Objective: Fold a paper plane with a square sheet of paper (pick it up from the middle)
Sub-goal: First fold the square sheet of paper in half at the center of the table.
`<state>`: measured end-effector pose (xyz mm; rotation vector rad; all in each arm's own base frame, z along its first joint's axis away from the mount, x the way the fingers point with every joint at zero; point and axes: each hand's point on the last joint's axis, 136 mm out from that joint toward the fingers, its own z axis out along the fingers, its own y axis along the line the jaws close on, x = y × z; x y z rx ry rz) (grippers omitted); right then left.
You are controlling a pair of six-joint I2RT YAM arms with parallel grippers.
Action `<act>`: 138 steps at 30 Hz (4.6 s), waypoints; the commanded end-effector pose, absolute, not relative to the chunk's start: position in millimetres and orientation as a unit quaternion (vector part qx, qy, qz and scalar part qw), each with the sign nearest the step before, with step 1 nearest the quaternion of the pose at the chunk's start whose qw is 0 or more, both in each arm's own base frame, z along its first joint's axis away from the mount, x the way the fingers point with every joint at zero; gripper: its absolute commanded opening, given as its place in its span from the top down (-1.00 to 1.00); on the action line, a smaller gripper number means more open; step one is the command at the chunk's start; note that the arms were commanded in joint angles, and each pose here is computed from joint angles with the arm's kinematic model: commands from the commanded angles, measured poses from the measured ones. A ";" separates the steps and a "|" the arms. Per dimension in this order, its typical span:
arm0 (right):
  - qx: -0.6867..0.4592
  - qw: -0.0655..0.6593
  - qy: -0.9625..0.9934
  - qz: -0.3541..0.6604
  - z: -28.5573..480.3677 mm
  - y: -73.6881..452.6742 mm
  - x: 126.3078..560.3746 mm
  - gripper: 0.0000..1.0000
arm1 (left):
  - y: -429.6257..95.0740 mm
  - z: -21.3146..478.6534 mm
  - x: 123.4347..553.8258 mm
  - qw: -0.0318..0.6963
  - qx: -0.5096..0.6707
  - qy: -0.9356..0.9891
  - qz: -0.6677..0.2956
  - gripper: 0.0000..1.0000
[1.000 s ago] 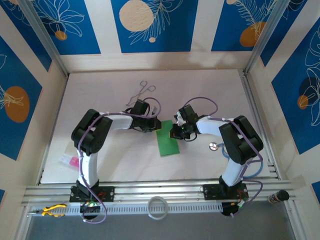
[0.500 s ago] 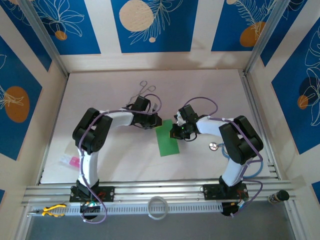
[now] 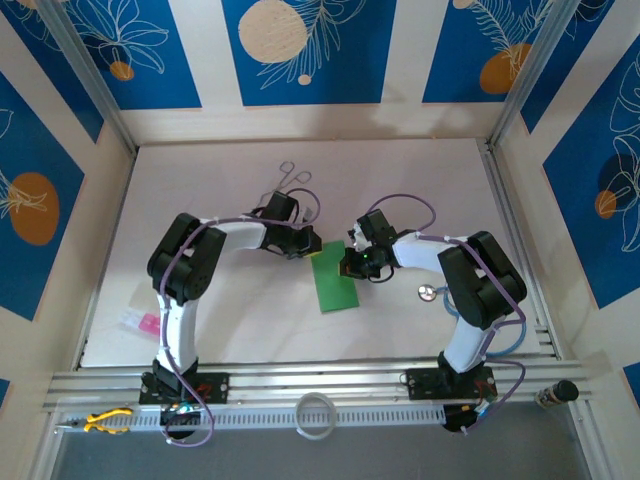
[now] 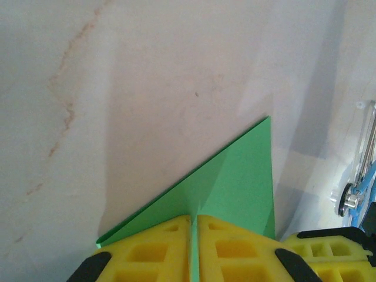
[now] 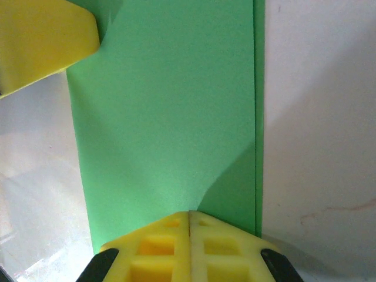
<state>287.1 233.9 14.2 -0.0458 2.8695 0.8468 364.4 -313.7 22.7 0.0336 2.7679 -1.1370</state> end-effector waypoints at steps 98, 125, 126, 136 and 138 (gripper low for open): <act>0.021 0.016 0.976 0.215 -19.6 201.9 254.4 1.00 | -352.9 29.4 195.6 -0.008 0.067 0.907 -0.415 0.65; 0.016 0.014 0.975 0.219 -20.3 203.2 253.7 1.00 | -341.7 67.3 252.1 0.086 0.064 0.912 -0.395 0.66; 0.017 0.013 0.976 0.219 -20.9 202.9 253.8 1.00 | -341.3 65.1 260.7 0.090 0.059 0.914 -0.391 0.66; 0.016 0.012 0.975 0.220 -20.8 203.4 253.3 1.00 | -333.3 24.0 277.6 0.067 0.027 0.924 -0.374 0.66; 0.016 0.013 0.976 0.219 -20.6 202.8 252.9 1.00 | -328.2 14.6 273.0 0.059 0.024 0.928 -0.366 0.66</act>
